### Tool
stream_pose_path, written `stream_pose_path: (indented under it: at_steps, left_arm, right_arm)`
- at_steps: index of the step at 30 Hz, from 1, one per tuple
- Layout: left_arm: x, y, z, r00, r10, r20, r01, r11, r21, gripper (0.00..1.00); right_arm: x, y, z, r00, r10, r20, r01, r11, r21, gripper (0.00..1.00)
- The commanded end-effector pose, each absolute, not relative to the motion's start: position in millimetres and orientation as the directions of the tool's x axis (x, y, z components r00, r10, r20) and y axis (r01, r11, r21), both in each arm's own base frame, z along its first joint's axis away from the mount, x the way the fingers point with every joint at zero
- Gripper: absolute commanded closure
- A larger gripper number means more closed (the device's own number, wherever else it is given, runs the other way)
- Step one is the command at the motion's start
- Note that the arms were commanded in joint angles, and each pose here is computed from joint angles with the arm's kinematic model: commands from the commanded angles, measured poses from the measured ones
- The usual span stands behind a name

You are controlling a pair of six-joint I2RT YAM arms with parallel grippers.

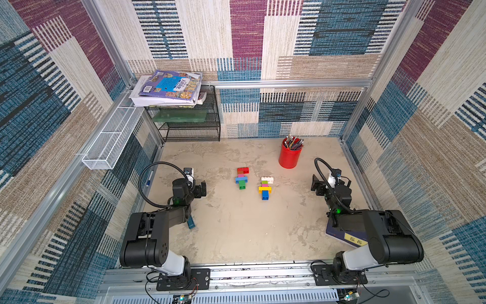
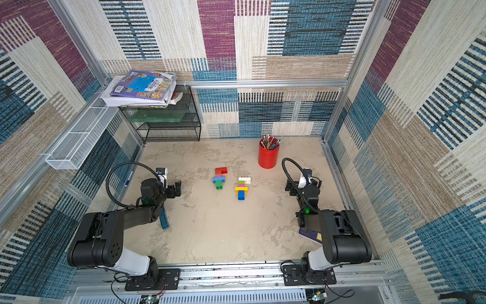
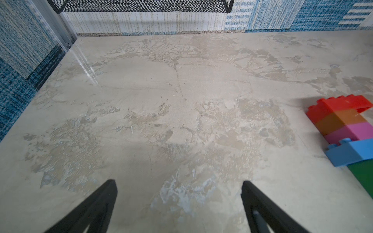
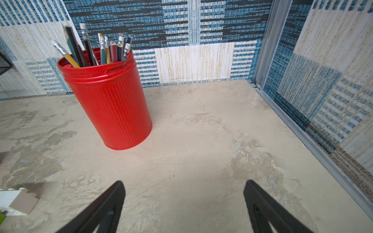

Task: Assemble the letter f with lego
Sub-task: Reset both arms

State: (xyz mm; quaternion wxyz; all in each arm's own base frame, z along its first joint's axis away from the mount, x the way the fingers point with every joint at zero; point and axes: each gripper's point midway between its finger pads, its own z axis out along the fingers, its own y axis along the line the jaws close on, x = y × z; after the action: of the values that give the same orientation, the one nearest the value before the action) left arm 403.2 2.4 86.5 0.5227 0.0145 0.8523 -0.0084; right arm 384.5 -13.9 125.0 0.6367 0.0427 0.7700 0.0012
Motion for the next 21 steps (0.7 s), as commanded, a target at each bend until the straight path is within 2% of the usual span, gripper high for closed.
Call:
stream_pose_path:
  at_steps: [1,21]
  left_arm:
    - [404.0,2.6,88.3,-0.449,0.008,-0.894,0.030,1.000,-0.007,0.01]
    - [404.1,2.6,88.5,-0.449,0.008,-0.894,0.030,1.000,-0.006,0.01]
  right_arm:
    - [387.2,-14.7,137.9,-0.139,0.060,-0.989,0.063,0.997,0.051,0.05]
    - [388.8,-13.8,136.6,-0.145,0.057,-0.988,0.059,0.997,0.049,0.05]
